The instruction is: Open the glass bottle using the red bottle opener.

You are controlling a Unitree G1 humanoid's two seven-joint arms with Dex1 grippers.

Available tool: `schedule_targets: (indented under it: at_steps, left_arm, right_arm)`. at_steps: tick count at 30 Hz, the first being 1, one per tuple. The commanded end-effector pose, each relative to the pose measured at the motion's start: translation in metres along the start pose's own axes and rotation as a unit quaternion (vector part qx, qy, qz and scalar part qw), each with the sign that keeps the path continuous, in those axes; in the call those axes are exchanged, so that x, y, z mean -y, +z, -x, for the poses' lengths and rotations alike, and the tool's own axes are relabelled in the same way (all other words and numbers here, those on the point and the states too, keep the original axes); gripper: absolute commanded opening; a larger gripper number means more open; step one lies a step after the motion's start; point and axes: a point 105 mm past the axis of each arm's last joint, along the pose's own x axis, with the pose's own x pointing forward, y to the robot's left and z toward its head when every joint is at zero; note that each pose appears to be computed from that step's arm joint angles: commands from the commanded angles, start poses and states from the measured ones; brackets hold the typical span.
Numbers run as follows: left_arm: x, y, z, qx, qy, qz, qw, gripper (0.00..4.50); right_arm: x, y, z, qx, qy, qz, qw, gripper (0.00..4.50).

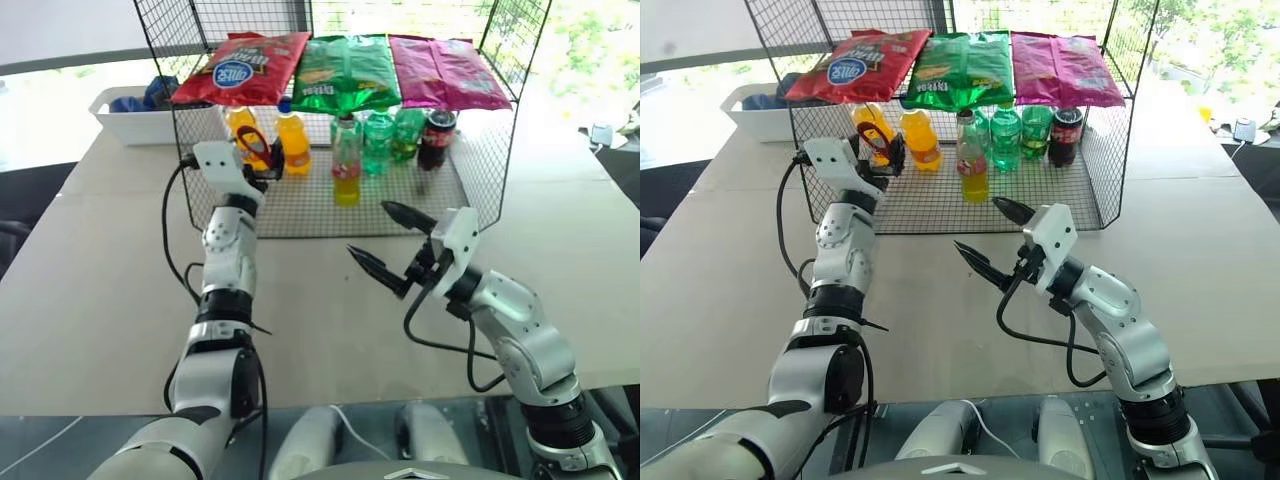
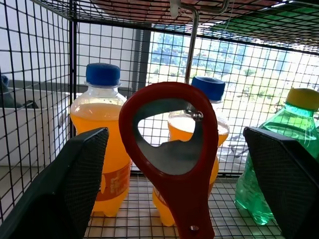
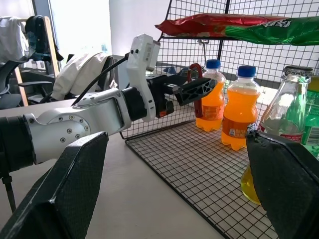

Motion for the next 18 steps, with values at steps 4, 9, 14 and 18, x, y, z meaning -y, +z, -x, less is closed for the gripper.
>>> schedule_targets:
  at_steps: [4,9,14,18]
  left_arm:
    - [-0.0030,0.0157,-0.0099,0.031,-0.010,0.003,0.999,4.50]
    - [-0.0043,0.0126,-0.0084,0.030,-0.013,0.005,0.999,4.24]
    - [-0.0041,0.0112,-0.0071,0.030,-0.016,0.005,0.999,2.17]
    - [-0.0010,0.0104,-0.0057,0.031,-0.026,0.005,0.999,0.34]
  right_arm:
    - [-0.0027,0.0122,-0.0027,0.026,0.001,0.018,1.000,4.45]
    - [-0.0012,0.0110,-0.0019,0.024,-0.008,0.021,0.999,4.49]
    - [-0.0020,0.0104,-0.0019,0.024,-0.010,0.020,0.999,4.50]
    - [-0.0016,0.0089,-0.0019,0.023,-0.011,0.019,0.999,4.50]
